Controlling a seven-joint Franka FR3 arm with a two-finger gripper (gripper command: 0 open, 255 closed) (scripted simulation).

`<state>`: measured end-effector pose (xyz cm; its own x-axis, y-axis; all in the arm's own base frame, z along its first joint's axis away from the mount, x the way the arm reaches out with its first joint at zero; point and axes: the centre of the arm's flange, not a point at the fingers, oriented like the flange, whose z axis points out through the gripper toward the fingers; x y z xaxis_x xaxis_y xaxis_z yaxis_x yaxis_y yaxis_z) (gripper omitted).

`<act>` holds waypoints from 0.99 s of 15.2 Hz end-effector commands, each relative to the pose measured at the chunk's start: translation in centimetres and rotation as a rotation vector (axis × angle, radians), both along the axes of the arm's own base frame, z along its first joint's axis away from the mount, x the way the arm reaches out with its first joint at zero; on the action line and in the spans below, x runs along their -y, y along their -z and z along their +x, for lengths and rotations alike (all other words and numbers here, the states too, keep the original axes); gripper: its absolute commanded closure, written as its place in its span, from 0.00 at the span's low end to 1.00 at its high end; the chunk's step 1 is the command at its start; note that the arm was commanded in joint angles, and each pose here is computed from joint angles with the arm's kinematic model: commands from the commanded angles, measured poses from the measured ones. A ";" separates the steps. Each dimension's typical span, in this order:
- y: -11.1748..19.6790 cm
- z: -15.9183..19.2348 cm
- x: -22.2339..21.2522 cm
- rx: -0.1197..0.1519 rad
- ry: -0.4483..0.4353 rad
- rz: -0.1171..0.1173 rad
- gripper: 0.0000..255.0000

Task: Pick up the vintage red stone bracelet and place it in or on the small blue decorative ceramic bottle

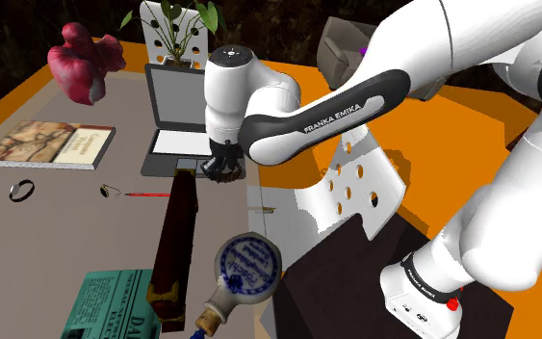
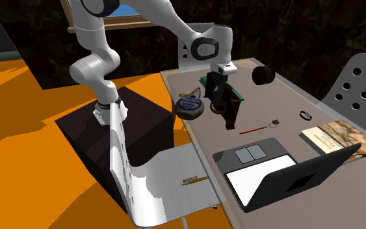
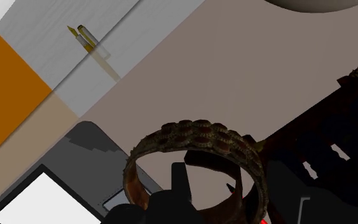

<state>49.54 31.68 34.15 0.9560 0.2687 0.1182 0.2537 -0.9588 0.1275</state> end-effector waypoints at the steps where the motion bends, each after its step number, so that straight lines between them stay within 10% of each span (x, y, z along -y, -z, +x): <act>1: -1.2 0.0 0.0 -0.001 0.000 0.000 1.00; 6: -3.7 0.0 0.0 -0.001 0.000 0.000 1.00; 15: -4.2 -11.0 -4.4 -0.001 0.000 0.000 1.00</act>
<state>39.90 35.50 38.44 0.9557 0.2698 0.1178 0.2550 -0.9586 0.1269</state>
